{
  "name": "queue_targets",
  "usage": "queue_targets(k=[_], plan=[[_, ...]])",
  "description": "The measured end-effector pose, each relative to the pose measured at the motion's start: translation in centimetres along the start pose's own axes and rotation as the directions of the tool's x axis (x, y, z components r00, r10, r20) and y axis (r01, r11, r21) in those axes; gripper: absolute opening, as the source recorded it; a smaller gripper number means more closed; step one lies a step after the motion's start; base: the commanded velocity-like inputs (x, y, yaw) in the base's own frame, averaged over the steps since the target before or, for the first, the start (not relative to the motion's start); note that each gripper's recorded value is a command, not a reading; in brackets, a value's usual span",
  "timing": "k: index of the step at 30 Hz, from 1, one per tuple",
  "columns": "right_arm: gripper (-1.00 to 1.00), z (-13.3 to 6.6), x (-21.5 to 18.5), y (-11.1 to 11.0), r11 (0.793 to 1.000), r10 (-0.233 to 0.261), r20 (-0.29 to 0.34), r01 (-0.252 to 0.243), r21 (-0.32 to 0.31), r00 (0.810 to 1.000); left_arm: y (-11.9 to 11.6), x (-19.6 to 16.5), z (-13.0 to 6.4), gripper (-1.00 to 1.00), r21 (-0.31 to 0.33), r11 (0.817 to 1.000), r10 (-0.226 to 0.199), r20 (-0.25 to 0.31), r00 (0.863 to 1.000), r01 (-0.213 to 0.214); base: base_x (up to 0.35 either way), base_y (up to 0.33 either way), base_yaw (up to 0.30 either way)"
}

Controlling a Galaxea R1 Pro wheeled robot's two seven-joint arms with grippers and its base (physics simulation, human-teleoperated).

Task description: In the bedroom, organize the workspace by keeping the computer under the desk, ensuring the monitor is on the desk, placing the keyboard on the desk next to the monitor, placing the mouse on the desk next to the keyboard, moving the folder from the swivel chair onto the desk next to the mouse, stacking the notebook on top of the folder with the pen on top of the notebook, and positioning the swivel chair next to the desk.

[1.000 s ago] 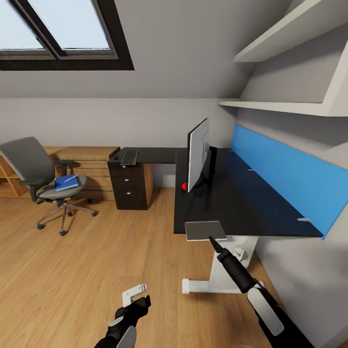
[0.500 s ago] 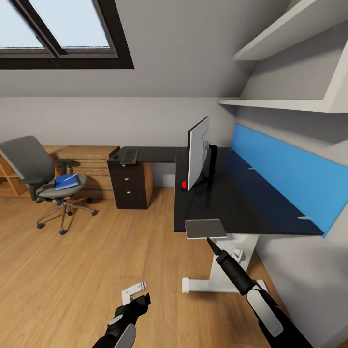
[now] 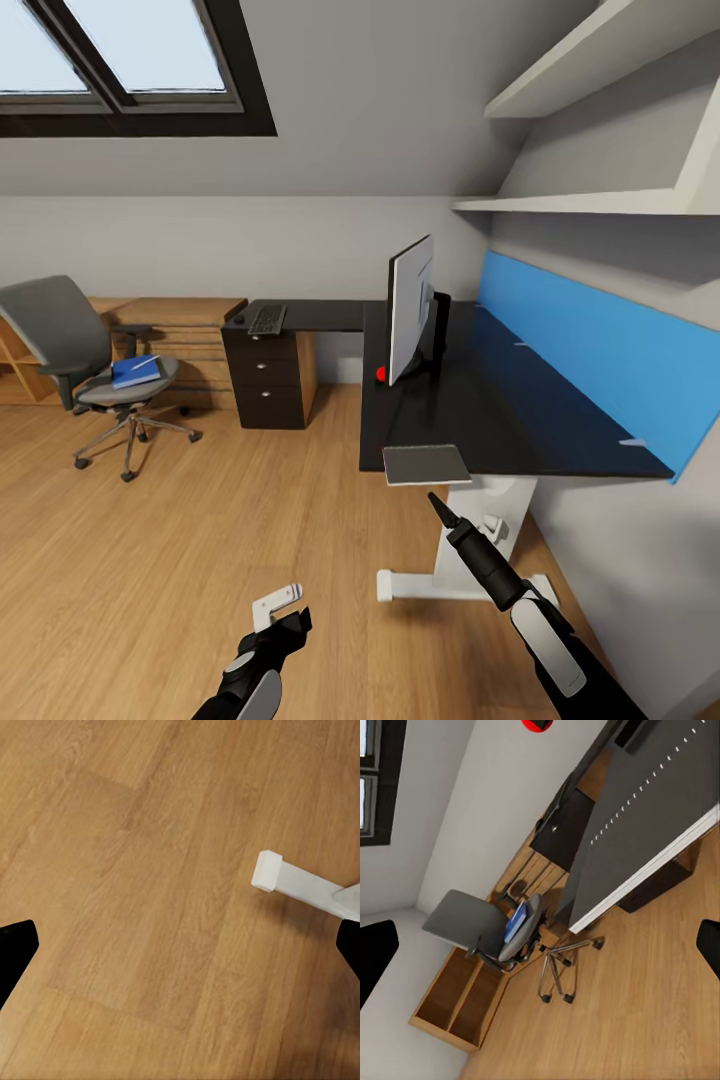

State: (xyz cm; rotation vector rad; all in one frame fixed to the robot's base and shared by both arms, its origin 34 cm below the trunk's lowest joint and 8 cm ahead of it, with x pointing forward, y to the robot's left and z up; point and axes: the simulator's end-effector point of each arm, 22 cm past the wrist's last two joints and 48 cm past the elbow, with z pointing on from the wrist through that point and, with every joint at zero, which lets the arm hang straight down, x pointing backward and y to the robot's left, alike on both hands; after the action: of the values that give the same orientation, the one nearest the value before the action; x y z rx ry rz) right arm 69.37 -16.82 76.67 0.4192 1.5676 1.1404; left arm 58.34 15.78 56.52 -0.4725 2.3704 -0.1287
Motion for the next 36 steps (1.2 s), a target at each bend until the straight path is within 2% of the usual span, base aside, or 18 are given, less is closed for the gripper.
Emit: queue_targets(k=[5,16,22,23,25,26,30,36], plan=[[1.00,-0.2,0.5,-0.8,1.000,0.003,0.001,-0.003,0.000,1.000,0.2,0.7,0.6,1.00,0.000,1.000,0.000,0.000,1.000,0.000,0.000,0.000,0.000],[1.00,-0.1,0.4,-0.8,1.000,0.017,0.010,-0.017,0.001,1.000,0.2,0.7,0.6,1.00,0.000,1.000,0.000,0.000,1.000,0.000,0.000,0.000,0.000],[1.00,-0.2,-1.0,-1.5,0.993,0.109,0.075,-0.111,0.027,0.991,0.2,0.7,0.6,1.00,0.000,1.000,-0.001,-0.001,1.000,0.001,0.000,0.000,0.000],[1.00,-0.3,-1.4,-2.1,0.988,0.139,0.095,-0.144,0.047,0.986,0.2,0.7,0.6,1.00,0.000,1.000,-0.001,-0.001,1.000,0.001,0.000,0.000,0.000],[1.00,-0.4,-1.8,-2.8,0.981,0.169,0.117,-0.179,0.075,0.979,0.2,0.7,0.6,1.00,0.001,1.000,-0.002,-0.001,1.000,0.002,0.000,0.000,0.000],[1.00,-0.5,-2.0,-3.7,0.971,0.198,0.137,-0.213,0.106,0.971,0.2,0.7,0.6,1.00,0.001,1.000,-0.002,-0.001,1.000,0.002,0.000,0.000,0.000],[1.00,-0.8,-2.1,-5.5,0.944,0.250,0.173,-0.280,0.176,0.953,0.2,0.7,0.6,1.00,0.001,1.000,-0.002,-0.002,1.000,0.002,0.000,0.000,0.000],[1.00,-1.0,-2.3,-6.4,0.926,0.275,0.200,-0.315,0.208,0.940,0.2,0.8,0.6,1.00,0.001,1.000,-0.002,-0.003,1.000,0.002,0.000,0.000,0.000]])
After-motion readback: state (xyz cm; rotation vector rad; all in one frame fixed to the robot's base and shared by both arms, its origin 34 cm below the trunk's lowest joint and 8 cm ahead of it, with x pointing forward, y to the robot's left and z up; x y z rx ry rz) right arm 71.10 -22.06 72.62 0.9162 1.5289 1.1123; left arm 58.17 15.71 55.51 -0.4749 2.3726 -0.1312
